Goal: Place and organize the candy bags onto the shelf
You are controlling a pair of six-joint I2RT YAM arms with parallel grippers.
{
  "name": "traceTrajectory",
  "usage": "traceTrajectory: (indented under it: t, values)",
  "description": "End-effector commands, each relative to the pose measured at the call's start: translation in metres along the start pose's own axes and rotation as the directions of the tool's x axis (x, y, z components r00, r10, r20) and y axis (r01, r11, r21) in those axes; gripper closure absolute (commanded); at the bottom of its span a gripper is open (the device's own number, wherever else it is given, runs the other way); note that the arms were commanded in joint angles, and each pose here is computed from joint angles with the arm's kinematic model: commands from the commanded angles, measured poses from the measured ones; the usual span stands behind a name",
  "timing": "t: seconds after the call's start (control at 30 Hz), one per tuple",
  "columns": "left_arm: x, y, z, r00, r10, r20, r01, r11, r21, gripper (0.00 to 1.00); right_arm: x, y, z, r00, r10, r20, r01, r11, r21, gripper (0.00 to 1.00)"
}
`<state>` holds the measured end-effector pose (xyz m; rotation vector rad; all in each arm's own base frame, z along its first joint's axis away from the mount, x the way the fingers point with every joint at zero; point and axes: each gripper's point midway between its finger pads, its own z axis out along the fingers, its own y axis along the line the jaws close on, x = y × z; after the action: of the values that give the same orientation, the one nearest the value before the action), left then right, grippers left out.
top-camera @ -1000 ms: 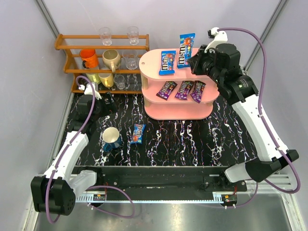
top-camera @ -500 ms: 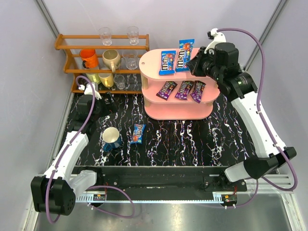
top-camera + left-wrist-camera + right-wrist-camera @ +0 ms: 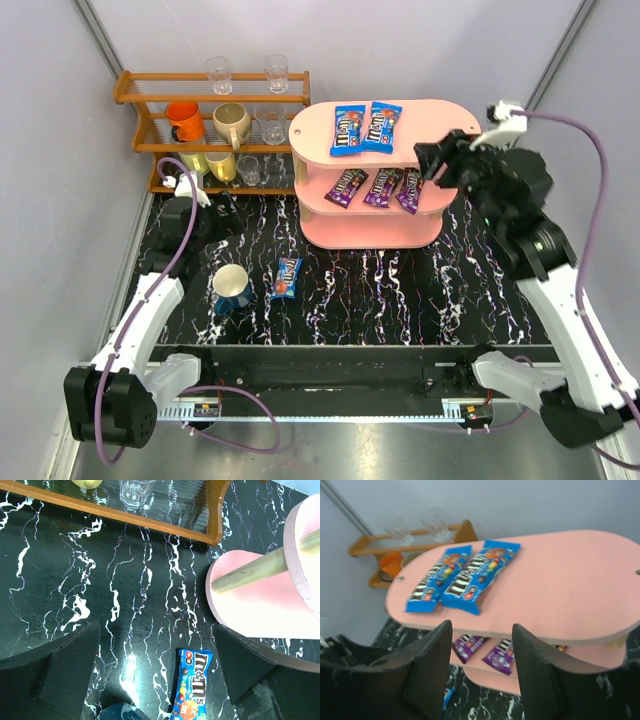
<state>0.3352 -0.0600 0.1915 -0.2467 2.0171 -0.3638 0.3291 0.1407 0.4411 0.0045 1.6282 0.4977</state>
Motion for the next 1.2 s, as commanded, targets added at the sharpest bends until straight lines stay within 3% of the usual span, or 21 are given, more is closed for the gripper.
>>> traceTrajectory:
  t: [0.0, 0.07, 0.1, 0.17, 0.2, 0.3, 0.57, 0.83, 1.17]
  values:
    - [-0.036, -0.009, -0.007, 0.995, 0.015, 0.103, -0.017, 1.000, 0.018, 0.01, 0.037, 0.020, -0.018, 1.000, -0.010, -0.005, 0.009, 0.997, -0.077, 0.41]
    - [-0.034, -0.008, -0.006, 0.995, 0.016, 0.096, -0.017, 1.000, 0.015, 0.01, 0.065, 0.026, -0.031, 1.000, -0.017, -0.021, 0.016, 0.998, -0.054, 0.40]
    - [-0.035, -0.008, -0.007, 0.995, 0.016, 0.098, -0.017, 1.000, 0.014, 0.01, 0.108, 0.041, -0.037, 0.994, -0.039, -0.099, 0.029, 0.994, -0.103, 0.40]
    - [-0.034, -0.006, -0.007, 0.995, 0.017, 0.099, -0.018, 1.000, 0.006, 0.01, 0.138, 0.050, -0.049, 0.991, -0.005, -0.136, -0.008, 0.996, -0.092, 0.37]
    - [-0.035, -0.006, -0.008, 0.994, 0.017, 0.103, -0.018, 1.000, 0.003, 0.01, 0.179, 0.065, -0.062, 0.977, -0.036, -0.210, 0.005, 0.990, -0.143, 0.37]
    - [-0.035, -0.005, -0.008, 0.994, 0.017, 0.105, -0.017, 1.000, 0.000, 0.01, 0.239, 0.081, -0.081, 0.956, -0.023, -0.293, -0.025, 0.987, -0.160, 0.36]
    - [-0.034, -0.007, -0.008, 0.994, 0.014, 0.105, -0.015, 1.000, 0.012, 0.01, 0.370, 0.123, -0.060, 0.851, 0.036, -0.524, -0.160, 0.968, -0.194, 0.29]
    - [-0.035, -0.007, -0.010, 0.994, 0.015, 0.110, -0.017, 1.000, 0.016, 0.01, 0.425, 0.167, -0.033, 0.775, 0.082, -0.627, -0.279, 0.934, -0.223, 0.24]
    - [-0.035, -0.007, -0.010, 0.994, 0.012, 0.109, -0.013, 1.000, 0.014, 0.01, 0.447, 0.147, -0.001, 0.702, 0.239, -0.671, -0.432, 0.892, -0.133, 0.24]
